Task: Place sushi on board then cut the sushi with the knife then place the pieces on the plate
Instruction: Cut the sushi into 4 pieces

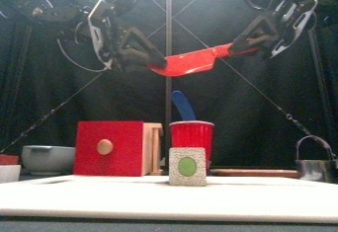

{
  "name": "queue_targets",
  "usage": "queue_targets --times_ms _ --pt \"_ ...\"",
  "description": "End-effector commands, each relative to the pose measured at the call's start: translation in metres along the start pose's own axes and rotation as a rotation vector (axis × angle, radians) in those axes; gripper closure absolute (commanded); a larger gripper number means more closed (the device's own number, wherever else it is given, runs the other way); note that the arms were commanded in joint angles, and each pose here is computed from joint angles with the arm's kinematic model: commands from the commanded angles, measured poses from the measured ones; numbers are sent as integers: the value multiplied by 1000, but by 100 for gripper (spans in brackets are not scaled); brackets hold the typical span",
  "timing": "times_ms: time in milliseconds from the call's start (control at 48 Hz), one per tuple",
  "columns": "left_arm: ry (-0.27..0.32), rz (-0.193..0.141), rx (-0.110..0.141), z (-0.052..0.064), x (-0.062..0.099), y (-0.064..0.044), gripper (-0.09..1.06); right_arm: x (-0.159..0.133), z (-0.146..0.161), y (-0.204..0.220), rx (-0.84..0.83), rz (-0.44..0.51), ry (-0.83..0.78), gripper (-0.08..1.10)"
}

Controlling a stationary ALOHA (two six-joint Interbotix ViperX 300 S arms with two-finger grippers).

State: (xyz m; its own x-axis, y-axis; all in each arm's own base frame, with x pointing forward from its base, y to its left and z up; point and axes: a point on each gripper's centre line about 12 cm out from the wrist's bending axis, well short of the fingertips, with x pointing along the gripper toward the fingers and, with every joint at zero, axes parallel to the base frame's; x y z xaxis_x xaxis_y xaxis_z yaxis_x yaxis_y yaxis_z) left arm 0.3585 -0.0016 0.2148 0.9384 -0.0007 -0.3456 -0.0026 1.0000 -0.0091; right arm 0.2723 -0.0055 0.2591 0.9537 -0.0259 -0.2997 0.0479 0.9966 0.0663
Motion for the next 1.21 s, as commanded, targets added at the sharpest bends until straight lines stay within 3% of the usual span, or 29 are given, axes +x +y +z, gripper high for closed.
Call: queue_targets --times_ms 21,271,500,708,1042,1208 --pt "-11 8 -3 8 1 3 47 -1 7 2 0 8 -27 56" --pt "-6 19 -2 11 1 8 55 0 -6 17 -6 58 21 56" --pt "20 1 44 3 1 4 59 8 -33 21 47 67 143 56" --pt "80 -14 75 -16 10 1 59 20 -48 33 56 97 245 56" --pt "151 -65 98 -38 27 -19 59 41 -71 53 108 125 360 56" --pt "177 -59 100 -46 33 -15 59 50 -73 55 112 120 382 56"
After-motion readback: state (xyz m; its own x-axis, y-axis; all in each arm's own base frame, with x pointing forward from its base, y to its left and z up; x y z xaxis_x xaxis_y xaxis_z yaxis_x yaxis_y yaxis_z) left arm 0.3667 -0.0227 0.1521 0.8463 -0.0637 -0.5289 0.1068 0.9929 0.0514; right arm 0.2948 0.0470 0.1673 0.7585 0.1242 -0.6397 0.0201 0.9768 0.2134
